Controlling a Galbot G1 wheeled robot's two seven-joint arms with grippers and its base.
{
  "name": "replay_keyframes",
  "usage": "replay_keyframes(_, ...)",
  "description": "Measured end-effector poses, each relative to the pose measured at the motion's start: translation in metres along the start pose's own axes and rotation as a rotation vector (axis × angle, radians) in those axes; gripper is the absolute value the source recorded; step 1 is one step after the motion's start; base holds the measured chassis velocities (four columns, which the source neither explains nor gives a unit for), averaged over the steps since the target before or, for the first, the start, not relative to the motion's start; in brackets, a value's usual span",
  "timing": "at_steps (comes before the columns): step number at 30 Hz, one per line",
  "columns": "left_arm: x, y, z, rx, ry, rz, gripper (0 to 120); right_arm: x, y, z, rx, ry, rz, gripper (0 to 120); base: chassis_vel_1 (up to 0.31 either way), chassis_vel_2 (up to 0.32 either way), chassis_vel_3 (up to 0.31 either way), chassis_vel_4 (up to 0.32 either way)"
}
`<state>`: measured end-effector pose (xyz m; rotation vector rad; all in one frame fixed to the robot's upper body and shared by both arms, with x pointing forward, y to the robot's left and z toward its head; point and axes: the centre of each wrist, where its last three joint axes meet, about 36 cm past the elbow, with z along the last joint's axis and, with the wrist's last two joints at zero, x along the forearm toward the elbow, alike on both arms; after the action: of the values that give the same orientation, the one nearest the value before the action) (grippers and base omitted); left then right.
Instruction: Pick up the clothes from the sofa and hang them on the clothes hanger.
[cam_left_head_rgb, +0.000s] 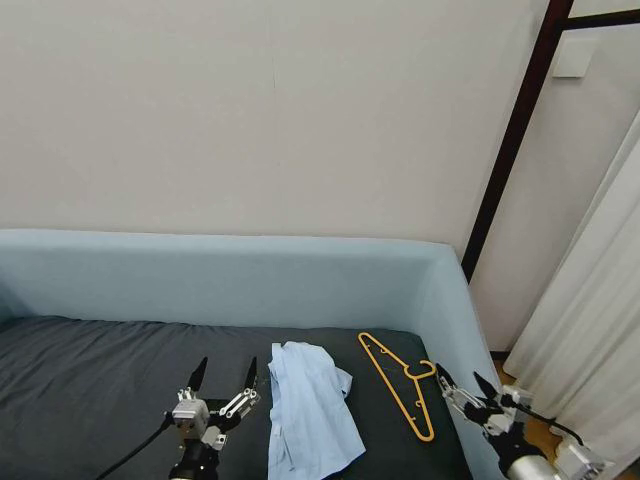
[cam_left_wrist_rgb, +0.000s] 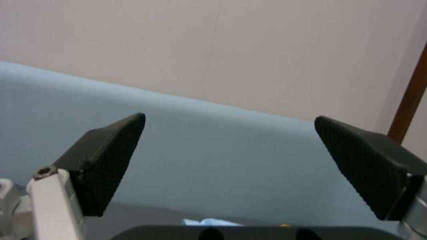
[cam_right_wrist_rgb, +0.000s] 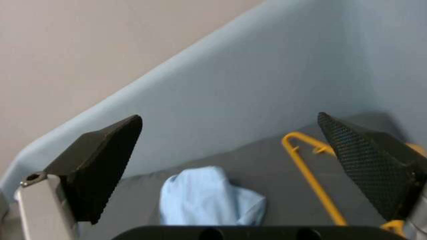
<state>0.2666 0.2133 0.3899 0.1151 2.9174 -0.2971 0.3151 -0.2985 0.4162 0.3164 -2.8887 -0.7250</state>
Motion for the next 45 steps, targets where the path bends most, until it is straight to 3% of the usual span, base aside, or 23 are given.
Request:
replay_keyframes(5, 0.007, 0.014, 0.013, -0.036, 0.032, -0.041, 100, -0.058, -0.005, 0.022, -0.135, 0.127, -0.084, 100, 0.0, 0.0, 0.0, 0.0)
replay_keyframes(6, 0.011, 0.024, 0.016, -0.057, 0.046, -0.062, 100, -0.086, -0.011, 0.033, -0.177, 0.175, -0.117, 100, 0.0, 0.0, 0.0, 0.0)
replay_keyframes(7, 0.019, 0.049, 0.023, -0.108, 0.079, -0.107, 100, -0.152, -0.02, 0.067, -0.197, 0.256, -0.112, 100, 0.0, 0.0, 0.0, 0.0)
replay_keyframes(9, 0.022, 0.058, 0.021, -0.126, 0.082, -0.125, 100, -0.183, -0.016, 0.091, -0.174, 0.305, -0.099, 100, 0.0, 0.0, 0.0, 0.0)
replay_keyframes(15, 0.03, 0.068, 0.019, -0.174, 0.096, -0.136, 100, -0.22, 0.01, 0.133, -0.064, 0.344, -0.131, 100, 0.0, 0.0, 0.0, 0.0)
replay_keyframes(19, 0.035, 0.072, 0.014, -0.203, 0.091, -0.145, 100, -0.244, 0.021, 0.16, 0.032, 0.308, -0.163, 100, 0.0, 0.0, 0.0, 0.0)
replay_keyframes(24, 0.047, 0.075, 0.015, -0.232, 0.1, -0.152, 100, -0.266, 0.013, 0.181, 0.107, 0.241, -0.17, 100, 0.0, 0.0, 0.0, 0.0)
replay_keyframes(30, 0.052, 0.076, 0.011, -0.24, 0.083, -0.167, 100, -0.272, 0.001, 0.188, 0.207, 0.279, -0.156, 100, 0.0, 0.0, 0.0, 0.0)
replay_keyframes(38, 0.052, 0.075, 0.008, -0.244, 0.072, -0.173, 100, -0.281, 0.001, 0.192, 0.183, 0.308, -0.185, 100, 0.0, 0.0, 0.0, 0.0)
replay_keyframes(45, 0.055, 0.083, -0.004, -0.271, 0.058, -0.18, 100, -0.289, 0.008, 0.195, 0.177, 0.337, -0.146, 78, 0.0, 0.0, 0.0, 0.0)
